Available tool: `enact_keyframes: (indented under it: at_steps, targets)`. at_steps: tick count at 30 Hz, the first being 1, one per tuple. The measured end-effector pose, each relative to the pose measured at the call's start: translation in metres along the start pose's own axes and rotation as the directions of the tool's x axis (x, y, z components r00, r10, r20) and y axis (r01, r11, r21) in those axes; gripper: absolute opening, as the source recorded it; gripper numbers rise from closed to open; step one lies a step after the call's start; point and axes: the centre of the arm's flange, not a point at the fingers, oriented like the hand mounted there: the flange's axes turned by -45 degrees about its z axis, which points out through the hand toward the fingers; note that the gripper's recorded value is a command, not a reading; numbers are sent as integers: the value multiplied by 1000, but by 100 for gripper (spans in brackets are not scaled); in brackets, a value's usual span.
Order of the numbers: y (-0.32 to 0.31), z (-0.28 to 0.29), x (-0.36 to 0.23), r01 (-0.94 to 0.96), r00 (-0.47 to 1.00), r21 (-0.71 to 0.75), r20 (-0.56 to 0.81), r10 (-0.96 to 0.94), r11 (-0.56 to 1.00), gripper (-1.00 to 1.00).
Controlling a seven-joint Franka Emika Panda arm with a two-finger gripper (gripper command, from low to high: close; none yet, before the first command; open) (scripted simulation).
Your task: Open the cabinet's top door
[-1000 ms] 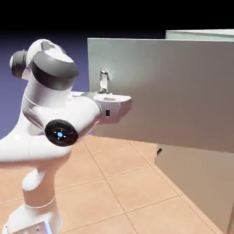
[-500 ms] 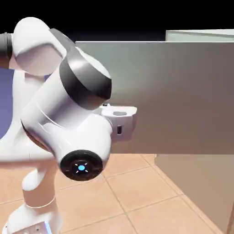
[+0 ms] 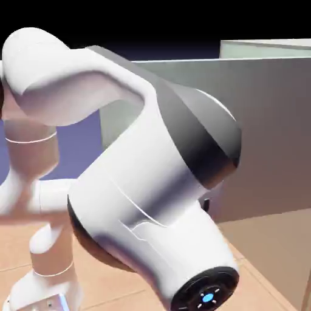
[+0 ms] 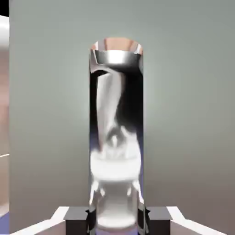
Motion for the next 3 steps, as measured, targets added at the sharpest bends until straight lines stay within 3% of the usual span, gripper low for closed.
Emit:
enact_keyframes:
  at_steps: [3]
  targets:
    - [7,-20,0,0,1000,45,-1,0,999,-100]
